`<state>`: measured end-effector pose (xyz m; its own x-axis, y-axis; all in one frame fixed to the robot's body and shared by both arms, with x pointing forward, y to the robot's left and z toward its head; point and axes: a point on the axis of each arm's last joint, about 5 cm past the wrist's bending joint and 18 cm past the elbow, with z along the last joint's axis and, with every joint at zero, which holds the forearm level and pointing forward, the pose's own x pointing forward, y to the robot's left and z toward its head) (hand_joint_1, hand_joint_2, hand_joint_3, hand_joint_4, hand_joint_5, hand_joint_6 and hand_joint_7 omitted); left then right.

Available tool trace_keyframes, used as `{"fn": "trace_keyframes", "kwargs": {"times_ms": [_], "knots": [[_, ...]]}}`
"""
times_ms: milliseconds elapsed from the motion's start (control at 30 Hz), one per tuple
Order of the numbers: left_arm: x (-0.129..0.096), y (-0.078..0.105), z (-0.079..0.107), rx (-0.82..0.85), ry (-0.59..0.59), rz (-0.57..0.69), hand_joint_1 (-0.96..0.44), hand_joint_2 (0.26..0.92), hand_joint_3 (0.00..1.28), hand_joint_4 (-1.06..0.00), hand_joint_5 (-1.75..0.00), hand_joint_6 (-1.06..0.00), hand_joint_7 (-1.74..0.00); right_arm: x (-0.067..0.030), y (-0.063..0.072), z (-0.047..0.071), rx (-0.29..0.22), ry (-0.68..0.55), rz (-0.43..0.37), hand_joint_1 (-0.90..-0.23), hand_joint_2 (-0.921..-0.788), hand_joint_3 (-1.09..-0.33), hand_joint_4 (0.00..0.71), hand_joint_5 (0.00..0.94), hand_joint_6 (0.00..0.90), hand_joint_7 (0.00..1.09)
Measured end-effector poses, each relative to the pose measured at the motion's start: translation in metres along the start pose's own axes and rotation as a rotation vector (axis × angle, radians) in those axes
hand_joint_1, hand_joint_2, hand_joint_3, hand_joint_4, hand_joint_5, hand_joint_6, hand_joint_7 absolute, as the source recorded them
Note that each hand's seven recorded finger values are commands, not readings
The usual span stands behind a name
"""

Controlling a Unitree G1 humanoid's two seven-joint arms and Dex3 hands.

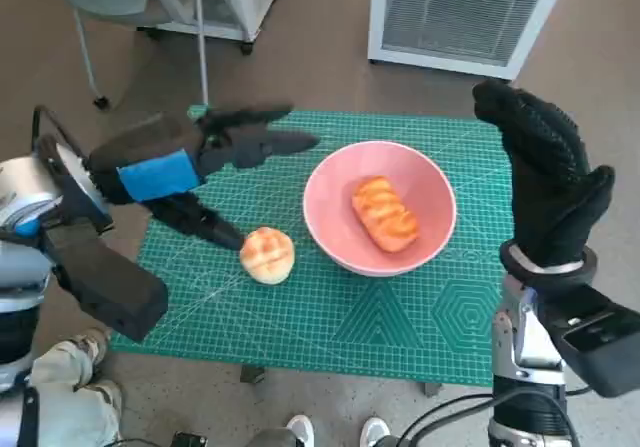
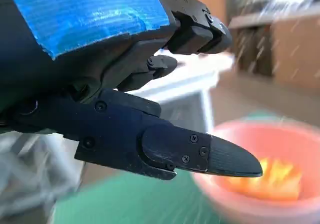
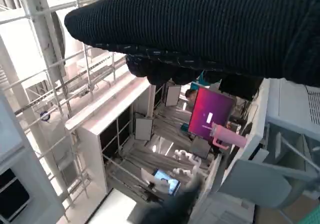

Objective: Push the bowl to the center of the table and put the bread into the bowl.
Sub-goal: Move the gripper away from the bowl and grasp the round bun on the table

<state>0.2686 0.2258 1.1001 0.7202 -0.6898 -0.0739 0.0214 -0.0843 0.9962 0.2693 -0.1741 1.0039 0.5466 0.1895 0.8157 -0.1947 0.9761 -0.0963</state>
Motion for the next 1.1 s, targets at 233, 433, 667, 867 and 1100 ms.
{"fn": "trace_keyframes", "kwargs": {"times_ms": [233,433,667,867,1100], "knots": [[-0.002,-0.011,-0.006,-0.063,0.052,-0.077,-0.66,0.787,0.0,-0.16,0.0,-0.26,-0.08,0.0021,0.001,0.0,0.002,-0.008,0.008,-0.681,-0.921,-0.746,0.257,0.01,-0.001,0.67],[-0.001,-0.023,-0.009,-0.092,0.068,-0.131,-0.62,0.776,0.0,-0.18,-0.01,-0.27,-0.07,0.0036,0.001,0.0,-0.002,-0.01,0.019,-0.673,-0.921,-0.756,0.257,0.01,-0.001,0.68],[0.007,-0.044,-0.011,-0.124,0.062,-0.208,-0.56,0.762,0.0,-0.2,-0.01,-0.29,-0.06,0.0064,-0.003,0.0,-0.015,-0.014,0.039,-0.67,-0.921,-0.754,0.258,0.01,-0.001,0.68],[0.017,-0.066,-0.011,-0.143,0.036,-0.266,-0.56,0.761,0.0,-0.23,-0.02,-0.31,-0.05,0.0067,-0.003,0.0,-0.016,-0.013,0.045,-0.67,-0.921,-0.755,0.258,0.011,-0.001,0.68],[0.031,-0.088,-0.01,-0.144,0.033,-0.348,-0.57,0.76,0.0,-0.26,-0.01,-0.35,-0.05,0.0066,-0.004,0.0,-0.018,-0.014,0.05,-0.66,-0.921,-0.756,0.258,0.011,-0.001,0.68]]}}
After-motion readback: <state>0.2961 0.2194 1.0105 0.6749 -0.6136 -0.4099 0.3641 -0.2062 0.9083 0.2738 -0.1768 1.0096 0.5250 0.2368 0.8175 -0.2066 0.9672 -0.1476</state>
